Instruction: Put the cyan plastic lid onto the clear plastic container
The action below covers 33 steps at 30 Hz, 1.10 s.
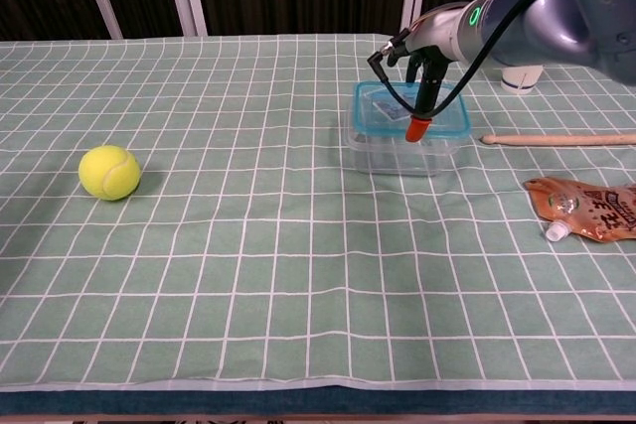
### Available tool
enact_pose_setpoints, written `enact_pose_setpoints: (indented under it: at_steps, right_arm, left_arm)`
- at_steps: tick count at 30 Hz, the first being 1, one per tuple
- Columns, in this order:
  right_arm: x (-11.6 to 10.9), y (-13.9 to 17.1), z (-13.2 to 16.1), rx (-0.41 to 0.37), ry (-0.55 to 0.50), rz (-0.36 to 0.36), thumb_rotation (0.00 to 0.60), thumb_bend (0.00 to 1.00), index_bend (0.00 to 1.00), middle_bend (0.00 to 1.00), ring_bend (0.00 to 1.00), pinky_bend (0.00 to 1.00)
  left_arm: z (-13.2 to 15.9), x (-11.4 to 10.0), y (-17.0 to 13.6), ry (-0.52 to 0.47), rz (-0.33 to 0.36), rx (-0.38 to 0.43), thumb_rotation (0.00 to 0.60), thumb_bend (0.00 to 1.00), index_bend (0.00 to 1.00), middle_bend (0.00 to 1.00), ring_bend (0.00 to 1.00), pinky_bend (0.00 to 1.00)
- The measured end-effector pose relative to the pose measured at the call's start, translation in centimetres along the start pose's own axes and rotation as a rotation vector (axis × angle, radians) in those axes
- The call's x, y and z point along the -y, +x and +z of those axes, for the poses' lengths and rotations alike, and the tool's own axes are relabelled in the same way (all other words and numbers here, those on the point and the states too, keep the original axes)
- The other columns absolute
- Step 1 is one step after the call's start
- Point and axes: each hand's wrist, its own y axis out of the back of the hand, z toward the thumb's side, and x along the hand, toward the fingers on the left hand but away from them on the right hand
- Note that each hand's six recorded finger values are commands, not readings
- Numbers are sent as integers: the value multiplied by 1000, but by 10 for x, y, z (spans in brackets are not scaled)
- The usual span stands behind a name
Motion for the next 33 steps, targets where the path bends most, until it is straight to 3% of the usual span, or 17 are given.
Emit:
enact_pose_setpoints:
  at_steps: [33]
  right_arm:
    - [12, -7, 2, 2, 15, 13, 600, 287, 11, 438, 89, 0]
  left_arm:
    - [-2, 2, 1, 3, -16, -15, 600, 545, 99, 0, 0, 0]
